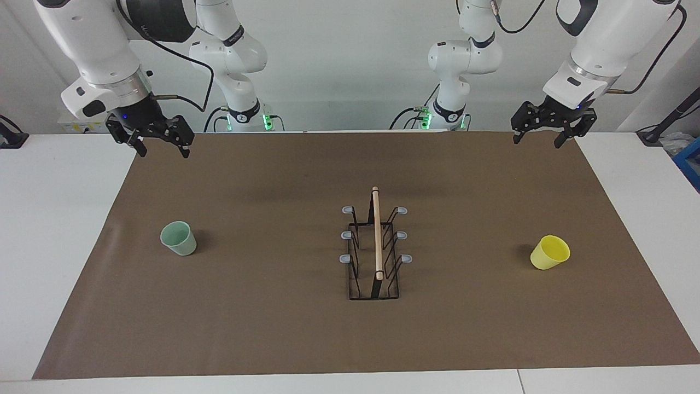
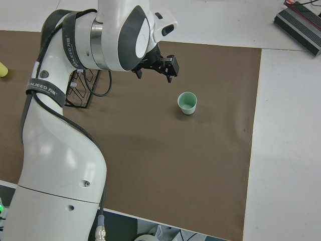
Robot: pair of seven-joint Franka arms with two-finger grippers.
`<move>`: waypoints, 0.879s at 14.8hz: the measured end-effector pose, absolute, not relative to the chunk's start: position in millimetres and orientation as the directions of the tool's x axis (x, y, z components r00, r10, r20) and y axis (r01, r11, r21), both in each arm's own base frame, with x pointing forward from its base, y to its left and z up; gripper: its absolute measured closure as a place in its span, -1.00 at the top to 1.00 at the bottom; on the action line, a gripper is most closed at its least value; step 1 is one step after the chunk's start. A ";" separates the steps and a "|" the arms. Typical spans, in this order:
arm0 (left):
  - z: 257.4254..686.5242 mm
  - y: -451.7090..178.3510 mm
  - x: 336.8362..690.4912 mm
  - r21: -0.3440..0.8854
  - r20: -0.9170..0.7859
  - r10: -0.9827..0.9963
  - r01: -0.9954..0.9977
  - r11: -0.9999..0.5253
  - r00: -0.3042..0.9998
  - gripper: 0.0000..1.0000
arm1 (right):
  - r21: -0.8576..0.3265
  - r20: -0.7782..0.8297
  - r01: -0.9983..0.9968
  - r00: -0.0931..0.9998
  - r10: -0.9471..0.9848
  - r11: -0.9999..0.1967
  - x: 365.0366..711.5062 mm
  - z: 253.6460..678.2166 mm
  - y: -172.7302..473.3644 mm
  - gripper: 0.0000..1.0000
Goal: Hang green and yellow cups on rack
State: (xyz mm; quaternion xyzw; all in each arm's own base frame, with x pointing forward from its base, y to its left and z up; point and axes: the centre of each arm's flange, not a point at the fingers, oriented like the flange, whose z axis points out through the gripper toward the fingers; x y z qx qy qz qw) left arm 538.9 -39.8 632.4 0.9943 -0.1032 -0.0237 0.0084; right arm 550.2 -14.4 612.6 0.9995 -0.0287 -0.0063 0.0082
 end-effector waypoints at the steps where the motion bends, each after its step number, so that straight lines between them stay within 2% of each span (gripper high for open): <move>1: 633.0 -39.6 538.7 0.022 -0.045 -0.205 -0.205 -0.979 0.978 1.00 | 0.017 -0.012 -0.057 0.998 -0.057 -0.998 550.2 612.7 -14.4 1.00; 10: 631.6 -44.6 538.1 0.021 -0.050 -0.209 -0.208 -0.978 0.977 1.00 | 0.016 -0.046 -0.062 0.997 -0.063 -0.998 545.5 602.8 -16.9 1.00; 12: 630.4 -43.8 538.4 0.022 -0.052 -0.207 -0.206 -0.978 0.977 0.94 | 0.020 -0.041 -0.065 0.997 -0.065 -0.998 546.0 599.9 -19.2 1.00; 13: 630.0 -43.6 538.7 0.022 -0.052 -0.205 -0.204 -0.979 0.977 0.84 | 0.036 -0.048 -0.056 0.997 -0.057 -0.998 547.4 594.3 -20.0 1.00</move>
